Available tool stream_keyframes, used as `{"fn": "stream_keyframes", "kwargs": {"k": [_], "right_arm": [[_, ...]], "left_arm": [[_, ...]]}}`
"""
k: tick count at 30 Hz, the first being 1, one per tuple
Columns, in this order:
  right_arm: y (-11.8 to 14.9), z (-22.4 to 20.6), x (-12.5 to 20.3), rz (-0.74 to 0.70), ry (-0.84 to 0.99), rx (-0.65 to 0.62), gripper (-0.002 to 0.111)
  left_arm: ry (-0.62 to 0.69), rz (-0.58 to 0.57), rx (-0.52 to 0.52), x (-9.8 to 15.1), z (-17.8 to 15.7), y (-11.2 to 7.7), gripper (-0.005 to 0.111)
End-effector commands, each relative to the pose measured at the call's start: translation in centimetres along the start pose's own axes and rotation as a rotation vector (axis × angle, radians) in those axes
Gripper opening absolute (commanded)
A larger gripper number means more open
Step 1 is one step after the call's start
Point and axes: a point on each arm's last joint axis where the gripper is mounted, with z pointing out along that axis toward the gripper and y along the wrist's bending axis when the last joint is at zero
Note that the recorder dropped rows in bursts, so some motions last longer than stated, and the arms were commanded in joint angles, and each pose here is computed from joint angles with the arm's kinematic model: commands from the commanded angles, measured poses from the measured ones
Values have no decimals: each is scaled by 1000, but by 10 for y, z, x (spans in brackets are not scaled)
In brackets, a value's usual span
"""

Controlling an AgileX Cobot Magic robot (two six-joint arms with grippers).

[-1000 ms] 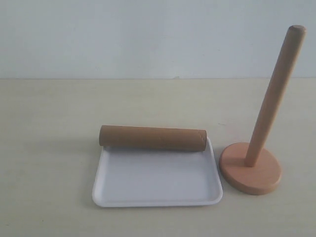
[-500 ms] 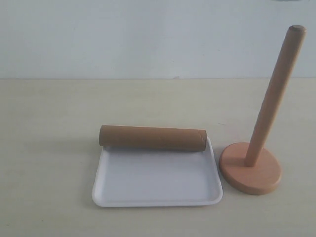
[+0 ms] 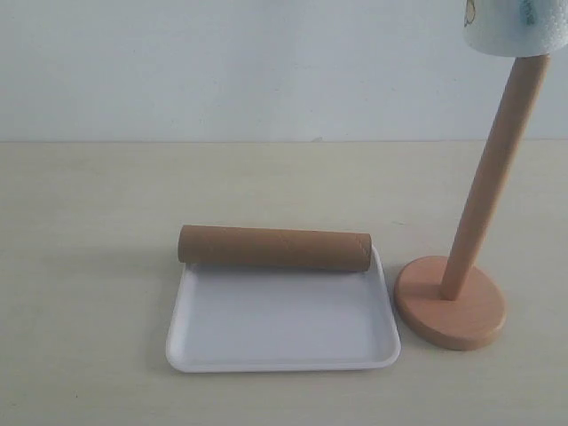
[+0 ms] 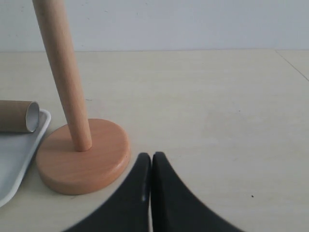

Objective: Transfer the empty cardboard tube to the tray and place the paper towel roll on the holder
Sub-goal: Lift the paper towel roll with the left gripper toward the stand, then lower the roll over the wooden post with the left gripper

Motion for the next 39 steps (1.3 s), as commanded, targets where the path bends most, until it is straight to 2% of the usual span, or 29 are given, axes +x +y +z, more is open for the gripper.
{"fn": "stream_keyframes", "kwargs": {"k": [1, 4, 9, 21, 37, 39], "right_arm": [[0, 0, -2, -8, -18, 4, 0], [0, 0, -2, -8, -18, 4, 0], [0, 0, -2, -8, -18, 4, 0], [0, 0, -2, -8, -18, 4, 0], [0, 0, -2, -8, -18, 4, 0], [0, 0, -2, -8, -18, 4, 0]], "left_arm": [[-4, -33, -15, -6, -1, -4, 4], [2, -32, -9, -5, -1, -9, 4], [8, 35, 14, -3, -1, -19, 4], [33, 28, -33, -1, -1, -15, 4], [201, 19, -47, 57, -4, -8, 4], [209, 20, -19, 65, -4, -9, 4]]}}
